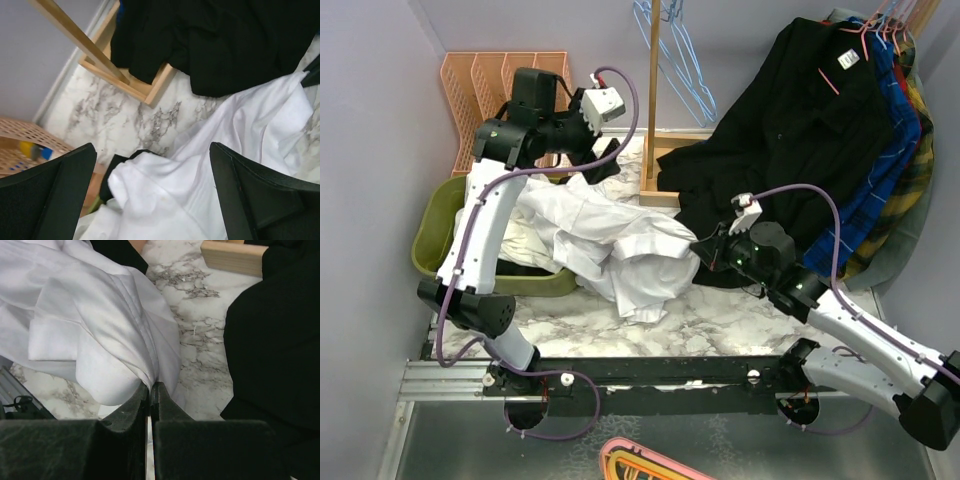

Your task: Place the shirt on the hanger

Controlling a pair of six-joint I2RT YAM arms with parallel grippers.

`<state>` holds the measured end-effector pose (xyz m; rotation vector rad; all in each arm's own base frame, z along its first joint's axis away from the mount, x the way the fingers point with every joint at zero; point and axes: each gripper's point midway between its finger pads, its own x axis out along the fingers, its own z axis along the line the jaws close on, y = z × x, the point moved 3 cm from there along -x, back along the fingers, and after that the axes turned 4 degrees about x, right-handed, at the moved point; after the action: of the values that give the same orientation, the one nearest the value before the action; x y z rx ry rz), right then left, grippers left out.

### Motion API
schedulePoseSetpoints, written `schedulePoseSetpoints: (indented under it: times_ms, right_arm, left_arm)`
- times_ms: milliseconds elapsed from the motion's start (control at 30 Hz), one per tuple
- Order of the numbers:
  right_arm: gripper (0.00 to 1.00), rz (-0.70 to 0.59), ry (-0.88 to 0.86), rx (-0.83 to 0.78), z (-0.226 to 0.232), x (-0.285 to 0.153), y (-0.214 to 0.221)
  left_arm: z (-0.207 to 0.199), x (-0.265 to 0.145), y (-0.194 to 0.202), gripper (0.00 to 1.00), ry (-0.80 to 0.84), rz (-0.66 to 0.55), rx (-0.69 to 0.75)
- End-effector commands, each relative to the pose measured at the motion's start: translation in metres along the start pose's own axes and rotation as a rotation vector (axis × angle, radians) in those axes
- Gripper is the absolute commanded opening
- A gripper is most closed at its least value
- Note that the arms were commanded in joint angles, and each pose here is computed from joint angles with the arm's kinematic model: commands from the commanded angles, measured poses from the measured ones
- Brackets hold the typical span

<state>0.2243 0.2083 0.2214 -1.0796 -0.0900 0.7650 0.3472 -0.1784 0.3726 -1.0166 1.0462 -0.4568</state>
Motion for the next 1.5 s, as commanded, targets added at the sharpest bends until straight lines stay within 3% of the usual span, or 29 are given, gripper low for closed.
schedulePoseSetpoints:
  times_ms: [0,133,300,467,667,867,1033,1100,1133,1233,1300,1467]
  right_arm:
    - [0.01,0.006,0.01,0.034,-0.006,0.014,0.003]
    - [0.01,0.042,0.021,0.049,-0.011,0.029,0.008]
    - [0.01,0.063,-0.037,0.065,-0.004,0.039,0.012]
    - [0.01,0.069,-0.064,0.094,-0.002,0.044,0.016]
    - [0.01,0.081,-0.059,0.108,-0.002,0.044,0.018]
    - [0.01,0.069,-0.047,0.119,-0.005,0.039,0.019]
    - [0.01,0.08,-0.058,0.123,-0.004,0.038,0.023]
    - [0.01,0.082,-0.066,0.121,-0.002,0.038,0.022]
    - [0.01,0.085,-0.067,0.118,-0.002,0.038,0.023]
    - [0.01,0.086,-0.073,0.11,-0.001,0.038,0.022]
    - [0.01,0.092,-0.085,0.103,-0.001,0.038,0.024]
    - [0.01,0.103,-0.124,0.091,0.007,0.035,0.021]
  left_arm:
    - [-0.027,-0.046,0.006,0.99,0.078,0.087,0.322]
    - [-0.048,-0.073,0.045,0.99,0.103,0.223,0.473]
    - [-0.044,-0.085,0.094,0.99,0.0,0.393,0.513]
    - [-0.04,-0.07,0.113,0.91,-0.022,0.387,0.57]
    - [-0.055,-0.055,0.108,0.89,0.104,0.302,0.667]
    - [-0.05,-0.046,0.12,0.86,0.088,0.392,0.771]
    - [-0.05,-0.04,0.136,0.83,0.089,0.439,0.775]
    - [-0.051,-0.039,0.143,0.77,0.091,0.458,0.782]
    - [-0.051,-0.037,0.149,0.68,0.096,0.474,0.785]
    - [-0.036,-0.033,0.152,0.32,0.016,0.514,0.797]
    - [-0.028,-0.032,0.146,0.14,-0.03,0.512,0.803]
    - [-0.037,-0.045,0.102,0.12,-0.02,0.391,0.738]
